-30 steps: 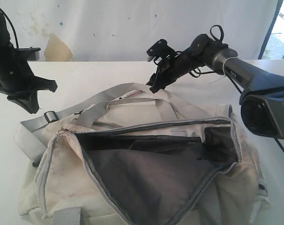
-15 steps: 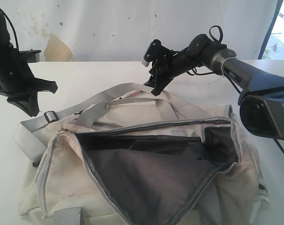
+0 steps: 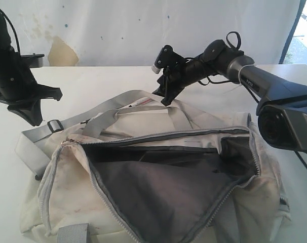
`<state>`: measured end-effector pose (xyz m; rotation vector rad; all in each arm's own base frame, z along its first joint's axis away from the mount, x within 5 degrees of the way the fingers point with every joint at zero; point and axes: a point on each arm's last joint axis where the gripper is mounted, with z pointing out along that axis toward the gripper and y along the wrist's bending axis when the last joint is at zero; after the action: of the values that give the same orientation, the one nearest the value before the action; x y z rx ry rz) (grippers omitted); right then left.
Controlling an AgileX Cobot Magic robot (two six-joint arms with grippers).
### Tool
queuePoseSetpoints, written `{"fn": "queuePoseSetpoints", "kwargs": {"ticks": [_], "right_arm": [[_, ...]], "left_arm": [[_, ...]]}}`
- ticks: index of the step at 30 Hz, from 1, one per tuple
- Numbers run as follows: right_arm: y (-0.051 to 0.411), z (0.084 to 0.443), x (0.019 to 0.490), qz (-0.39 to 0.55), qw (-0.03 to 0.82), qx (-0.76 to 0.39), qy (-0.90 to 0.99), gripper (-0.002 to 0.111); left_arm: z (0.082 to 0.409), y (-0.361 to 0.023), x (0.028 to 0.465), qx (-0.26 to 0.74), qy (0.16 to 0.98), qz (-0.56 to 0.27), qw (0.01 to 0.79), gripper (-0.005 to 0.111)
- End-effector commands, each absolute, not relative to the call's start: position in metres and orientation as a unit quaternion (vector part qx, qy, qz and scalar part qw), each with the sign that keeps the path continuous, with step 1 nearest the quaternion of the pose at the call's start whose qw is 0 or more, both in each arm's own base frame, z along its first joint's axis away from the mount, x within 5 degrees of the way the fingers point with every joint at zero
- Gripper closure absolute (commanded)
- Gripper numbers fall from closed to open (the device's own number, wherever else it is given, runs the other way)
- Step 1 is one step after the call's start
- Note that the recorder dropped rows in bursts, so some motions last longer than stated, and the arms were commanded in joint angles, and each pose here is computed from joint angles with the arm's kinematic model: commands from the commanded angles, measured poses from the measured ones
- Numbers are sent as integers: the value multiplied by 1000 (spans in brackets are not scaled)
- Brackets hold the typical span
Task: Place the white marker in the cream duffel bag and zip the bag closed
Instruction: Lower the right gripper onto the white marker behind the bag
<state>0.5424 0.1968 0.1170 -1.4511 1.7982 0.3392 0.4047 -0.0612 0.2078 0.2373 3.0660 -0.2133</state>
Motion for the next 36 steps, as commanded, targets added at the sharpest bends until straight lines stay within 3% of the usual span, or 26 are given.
{"fn": "queuePoseSetpoints", "kwargs": {"ticks": [1, 14, 23, 28, 36], "right_arm": [[196, 116, 543, 140, 395, -569, 708, 50], [190, 101, 542, 173, 376, -544, 730, 50], [187, 63, 531, 187, 302, -579, 734, 50], [183, 71, 531, 164, 292, -598, 728, 58], [176, 72, 529, 136, 261, -628, 721, 84]], "left_arm": [[213, -60, 403, 72, 994, -73, 36, 106], [213, -60, 403, 72, 994, -73, 37, 106], [213, -62, 403, 67, 993, -85, 37, 106], [213, -62, 403, 69, 993, -85, 37, 106], [213, -62, 403, 69, 993, -85, 37, 106]]}}
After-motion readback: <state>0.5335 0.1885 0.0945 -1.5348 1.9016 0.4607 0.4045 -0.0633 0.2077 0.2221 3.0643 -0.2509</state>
